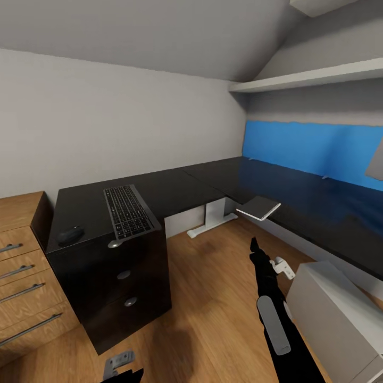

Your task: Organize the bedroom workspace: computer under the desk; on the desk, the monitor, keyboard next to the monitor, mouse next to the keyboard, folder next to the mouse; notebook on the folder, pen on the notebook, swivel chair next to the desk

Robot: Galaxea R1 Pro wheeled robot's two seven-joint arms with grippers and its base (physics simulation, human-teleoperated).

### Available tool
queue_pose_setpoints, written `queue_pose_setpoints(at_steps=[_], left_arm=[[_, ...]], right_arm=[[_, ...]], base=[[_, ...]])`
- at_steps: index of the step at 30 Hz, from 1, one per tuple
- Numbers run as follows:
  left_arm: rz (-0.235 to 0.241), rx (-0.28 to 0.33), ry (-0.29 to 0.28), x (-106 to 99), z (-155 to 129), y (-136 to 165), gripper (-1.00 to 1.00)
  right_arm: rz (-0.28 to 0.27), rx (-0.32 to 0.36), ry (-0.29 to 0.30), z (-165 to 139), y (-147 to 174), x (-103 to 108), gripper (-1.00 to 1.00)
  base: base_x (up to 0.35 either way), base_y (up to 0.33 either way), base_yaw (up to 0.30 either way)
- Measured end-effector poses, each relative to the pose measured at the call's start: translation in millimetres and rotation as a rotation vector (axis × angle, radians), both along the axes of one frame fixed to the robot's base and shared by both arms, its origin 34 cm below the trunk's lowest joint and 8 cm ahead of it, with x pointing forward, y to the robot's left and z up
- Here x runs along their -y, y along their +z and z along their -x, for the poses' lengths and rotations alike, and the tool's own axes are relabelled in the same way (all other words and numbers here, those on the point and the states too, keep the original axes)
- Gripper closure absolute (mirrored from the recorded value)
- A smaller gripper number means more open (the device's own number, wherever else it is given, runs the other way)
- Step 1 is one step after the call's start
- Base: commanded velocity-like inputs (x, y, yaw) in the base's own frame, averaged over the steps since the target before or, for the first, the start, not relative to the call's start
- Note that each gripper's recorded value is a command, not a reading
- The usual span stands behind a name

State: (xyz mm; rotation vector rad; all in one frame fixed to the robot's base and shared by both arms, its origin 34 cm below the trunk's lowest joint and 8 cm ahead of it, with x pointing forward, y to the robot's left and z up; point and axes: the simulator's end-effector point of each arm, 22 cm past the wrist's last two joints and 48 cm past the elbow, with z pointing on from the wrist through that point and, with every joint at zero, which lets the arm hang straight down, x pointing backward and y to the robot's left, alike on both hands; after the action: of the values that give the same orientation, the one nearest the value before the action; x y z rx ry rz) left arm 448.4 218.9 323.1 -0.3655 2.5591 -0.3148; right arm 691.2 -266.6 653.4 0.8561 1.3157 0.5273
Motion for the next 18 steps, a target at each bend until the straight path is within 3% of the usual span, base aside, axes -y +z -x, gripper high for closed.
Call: queue_pose_setpoints(at_steps=[18], left_arm=[[0.0, -0.001, 0.001, 0, -8, 33, -1.0]], right_arm=[[0.002, -0.004, 0.003, -8, 32, -2, -1.0]], base=[[0.0, 0.0, 0.0]])
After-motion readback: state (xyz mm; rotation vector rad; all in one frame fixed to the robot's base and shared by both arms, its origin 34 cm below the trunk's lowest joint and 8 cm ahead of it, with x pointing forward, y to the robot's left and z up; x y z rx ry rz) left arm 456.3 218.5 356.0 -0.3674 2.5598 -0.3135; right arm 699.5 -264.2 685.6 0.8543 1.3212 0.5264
